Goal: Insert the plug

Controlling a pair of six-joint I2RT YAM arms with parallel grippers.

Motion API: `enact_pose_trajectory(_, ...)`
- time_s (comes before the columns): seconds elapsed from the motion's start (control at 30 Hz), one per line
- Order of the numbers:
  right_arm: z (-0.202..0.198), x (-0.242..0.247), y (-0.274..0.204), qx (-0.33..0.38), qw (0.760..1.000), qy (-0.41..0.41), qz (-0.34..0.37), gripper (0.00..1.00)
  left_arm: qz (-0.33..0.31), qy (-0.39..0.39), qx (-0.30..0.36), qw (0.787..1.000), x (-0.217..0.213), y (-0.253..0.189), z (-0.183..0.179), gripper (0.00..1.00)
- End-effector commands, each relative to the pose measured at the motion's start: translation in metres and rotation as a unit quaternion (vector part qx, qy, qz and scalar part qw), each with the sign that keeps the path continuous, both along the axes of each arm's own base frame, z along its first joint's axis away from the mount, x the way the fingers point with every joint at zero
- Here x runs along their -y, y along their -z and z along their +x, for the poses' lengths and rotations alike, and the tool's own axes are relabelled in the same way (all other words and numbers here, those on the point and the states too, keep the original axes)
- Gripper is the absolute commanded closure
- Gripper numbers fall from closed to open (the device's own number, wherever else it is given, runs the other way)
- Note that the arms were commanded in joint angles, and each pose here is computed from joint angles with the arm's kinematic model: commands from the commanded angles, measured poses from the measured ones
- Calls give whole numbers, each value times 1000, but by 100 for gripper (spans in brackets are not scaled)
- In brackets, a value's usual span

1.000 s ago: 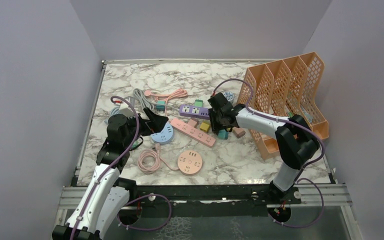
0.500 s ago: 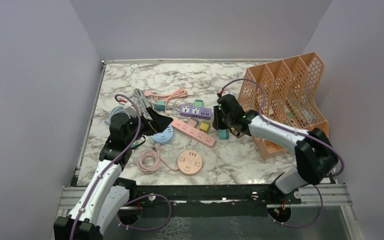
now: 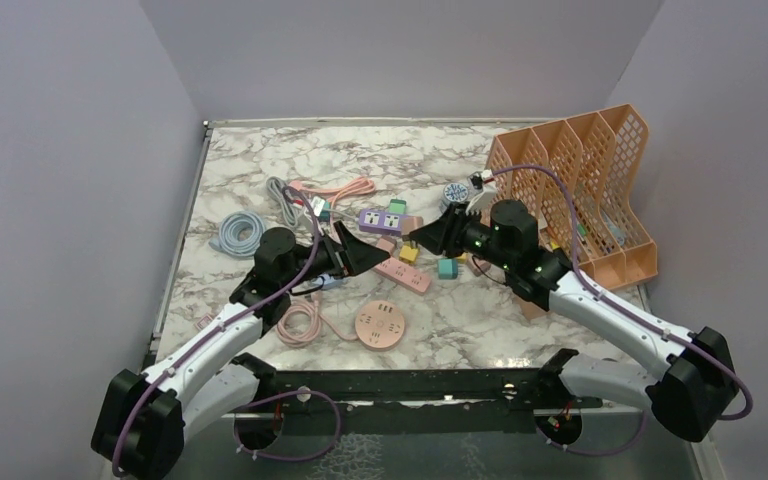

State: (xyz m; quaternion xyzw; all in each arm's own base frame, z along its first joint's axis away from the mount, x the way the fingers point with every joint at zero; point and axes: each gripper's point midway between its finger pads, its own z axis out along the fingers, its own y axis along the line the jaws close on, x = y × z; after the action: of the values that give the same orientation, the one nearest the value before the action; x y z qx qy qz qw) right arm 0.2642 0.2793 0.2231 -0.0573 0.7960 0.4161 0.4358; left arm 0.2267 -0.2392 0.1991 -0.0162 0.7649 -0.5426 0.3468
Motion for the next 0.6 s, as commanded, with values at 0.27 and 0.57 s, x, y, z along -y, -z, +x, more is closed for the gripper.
enact_pose_trajectory(0.27,-61,-35,-88,17,968,-168,188,78,-130,50,89,986,26,-83,-21,24)
enact_pose_trajectory(0.57,-73,-42,-93,8,955,-210,208,78,-179,71,84,978,30,-102,-34,38)
